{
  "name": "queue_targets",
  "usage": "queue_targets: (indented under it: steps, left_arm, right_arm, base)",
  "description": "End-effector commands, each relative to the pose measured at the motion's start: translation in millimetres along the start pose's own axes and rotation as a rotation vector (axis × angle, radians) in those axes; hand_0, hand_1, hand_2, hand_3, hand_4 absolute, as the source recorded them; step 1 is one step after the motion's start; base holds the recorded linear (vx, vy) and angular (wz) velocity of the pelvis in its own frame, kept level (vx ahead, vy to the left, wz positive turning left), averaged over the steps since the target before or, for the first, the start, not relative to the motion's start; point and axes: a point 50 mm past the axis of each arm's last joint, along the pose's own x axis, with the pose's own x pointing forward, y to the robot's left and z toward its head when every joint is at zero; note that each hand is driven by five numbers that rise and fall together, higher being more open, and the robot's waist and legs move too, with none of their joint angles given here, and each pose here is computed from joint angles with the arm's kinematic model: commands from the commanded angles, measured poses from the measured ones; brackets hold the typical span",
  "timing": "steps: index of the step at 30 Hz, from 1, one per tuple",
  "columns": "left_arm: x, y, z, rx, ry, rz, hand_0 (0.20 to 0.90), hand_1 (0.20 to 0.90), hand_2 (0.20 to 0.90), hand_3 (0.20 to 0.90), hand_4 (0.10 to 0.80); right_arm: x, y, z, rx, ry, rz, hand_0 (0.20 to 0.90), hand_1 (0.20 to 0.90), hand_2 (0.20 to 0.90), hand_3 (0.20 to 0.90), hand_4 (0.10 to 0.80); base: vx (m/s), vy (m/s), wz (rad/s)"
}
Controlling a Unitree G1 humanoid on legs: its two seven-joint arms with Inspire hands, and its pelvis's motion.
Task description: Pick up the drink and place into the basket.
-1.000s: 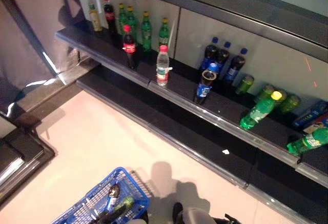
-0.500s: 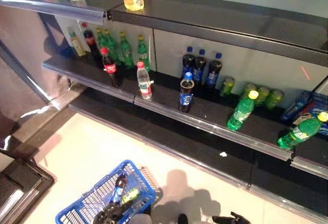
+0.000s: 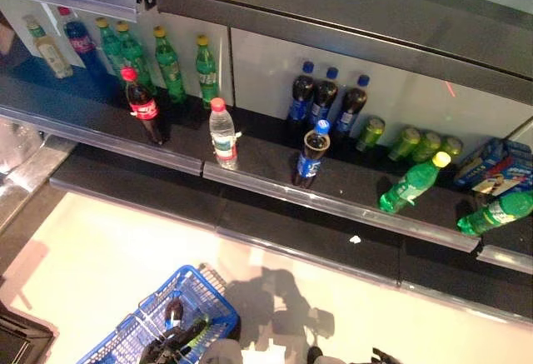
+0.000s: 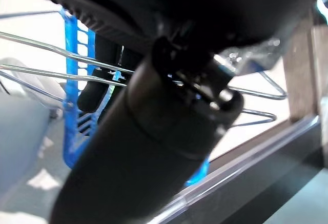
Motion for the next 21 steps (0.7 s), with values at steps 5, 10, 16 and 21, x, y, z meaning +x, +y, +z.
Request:
queue_targets:
  steps: [5,10,16,21]
  left_arm:
    - [-1,-52,54,0.002,-0.247,-0.164,0.300,0.300,0.300,0.200,0.100]
    - [-3,-33,40,0.037,-0.216,-0.135,0.300,0.300,0.300,0.200,0.100]
    - [-4,-19,22,0.067,-0.169,-0.116,0.300,0.300,0.300,0.200,0.100]
    - [-6,-18,11,0.060,-0.145,-0.122,0.300,0.300,0.300,0.200,0.100]
  right_arm:
    - [-27,52,130,-0.171,-0.557,0.283,0.900,0.900,0.900,0.900,0.800]
    - [-93,50,197,-0.318,-0.988,0.411,0.900,0.900,0.900,0.900,0.800]
    - [-151,30,245,-0.297,-1.312,0.406,0.900,0.900,0.900,0.900,0.800]
    - [-188,16,266,-0.124,-1.527,0.319,0.900,0.900,0.900,0.900,0.800]
  base:
    - [-0.001,-0.228,0.11]
    - [0.084,-0.128,0.20]
    - [0.098,0.021,0.15]
    - [0.097,0.044,0.07]
